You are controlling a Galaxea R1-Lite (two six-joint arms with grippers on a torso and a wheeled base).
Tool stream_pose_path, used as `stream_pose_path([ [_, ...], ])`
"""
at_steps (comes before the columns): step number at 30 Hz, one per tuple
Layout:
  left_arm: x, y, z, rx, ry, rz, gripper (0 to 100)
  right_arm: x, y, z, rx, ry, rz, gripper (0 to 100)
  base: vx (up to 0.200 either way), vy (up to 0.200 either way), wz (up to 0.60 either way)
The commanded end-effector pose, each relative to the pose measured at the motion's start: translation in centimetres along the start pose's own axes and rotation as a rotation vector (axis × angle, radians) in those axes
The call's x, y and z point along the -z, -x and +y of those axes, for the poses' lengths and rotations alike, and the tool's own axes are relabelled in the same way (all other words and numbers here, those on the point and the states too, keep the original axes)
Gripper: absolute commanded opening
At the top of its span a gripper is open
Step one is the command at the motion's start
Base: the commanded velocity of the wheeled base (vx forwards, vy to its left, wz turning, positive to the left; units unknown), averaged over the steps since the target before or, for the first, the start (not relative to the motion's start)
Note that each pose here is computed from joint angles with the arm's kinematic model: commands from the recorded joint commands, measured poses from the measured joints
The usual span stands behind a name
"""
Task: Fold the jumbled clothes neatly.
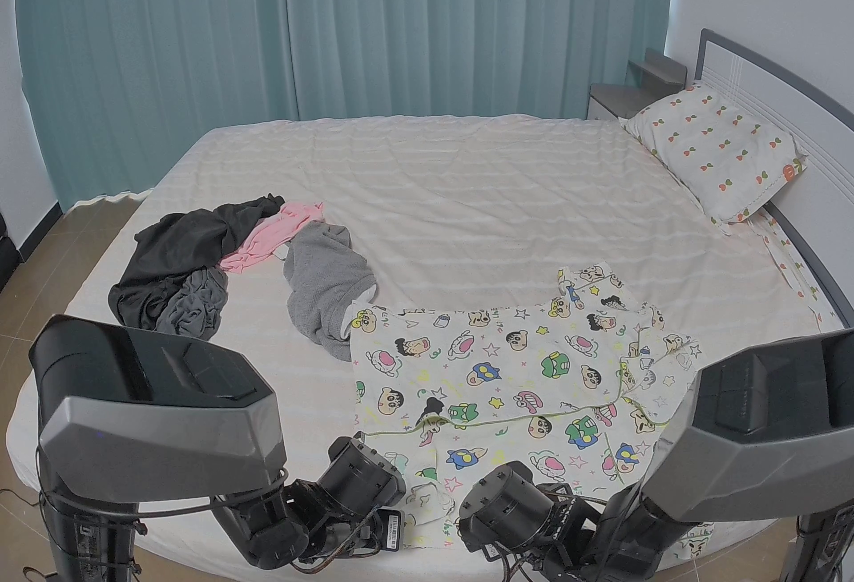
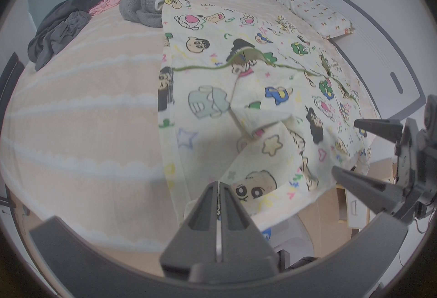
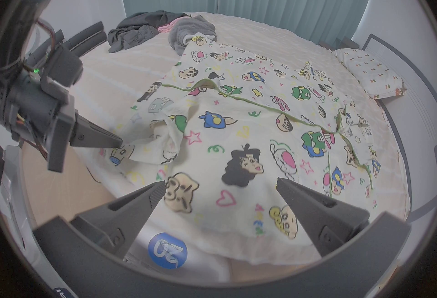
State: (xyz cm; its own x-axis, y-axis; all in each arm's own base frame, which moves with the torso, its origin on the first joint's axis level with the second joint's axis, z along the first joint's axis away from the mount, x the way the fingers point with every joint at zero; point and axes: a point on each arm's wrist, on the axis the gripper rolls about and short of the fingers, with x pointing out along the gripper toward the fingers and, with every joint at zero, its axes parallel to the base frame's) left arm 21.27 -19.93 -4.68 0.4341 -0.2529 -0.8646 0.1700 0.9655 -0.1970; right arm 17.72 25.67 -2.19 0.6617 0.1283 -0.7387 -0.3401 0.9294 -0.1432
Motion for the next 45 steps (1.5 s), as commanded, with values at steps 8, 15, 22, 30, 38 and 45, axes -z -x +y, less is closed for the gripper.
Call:
stream_pose_path([
  [8,-2.0,-0.1,-0.2,0.043,0.116,-0.146,0,-0.7,0.6,0.0,-0.022,-0.033,-0.041,100,0.000,0.000,0.00],
  [15,-3.2,-0.4,0.7,0.070,0.166,-0.226,100,-1.3,0.5,-0.2,-0.040,-0.071,-0.077,100,0.000,0.000,0.00],
  [22,-4.0,-0.3,0.5,0.124,0.245,-0.227,100,-1.5,0.8,-1.0,-0.031,-0.088,-0.082,100,0.000,0.000,0.00],
  [30,-5.5,-0.5,-1.7,0.241,0.481,-0.210,100,-1.7,1.9,-2.9,-0.018,-0.175,-0.080,100,0.000,0.000,0.00],
  [38,-6.6,1.3,-3.5,0.235,0.681,-0.155,100,-0.8,3.6,-5.0,-0.020,-0.257,-0.066,100,0.000,0.000,0.00],
  [45,-7.8,1.3,-4.8,0.206,0.788,-0.175,100,0.6,4.2,-6.1,-0.031,-0.301,-0.098,100,0.000,0.000,0.00],
])
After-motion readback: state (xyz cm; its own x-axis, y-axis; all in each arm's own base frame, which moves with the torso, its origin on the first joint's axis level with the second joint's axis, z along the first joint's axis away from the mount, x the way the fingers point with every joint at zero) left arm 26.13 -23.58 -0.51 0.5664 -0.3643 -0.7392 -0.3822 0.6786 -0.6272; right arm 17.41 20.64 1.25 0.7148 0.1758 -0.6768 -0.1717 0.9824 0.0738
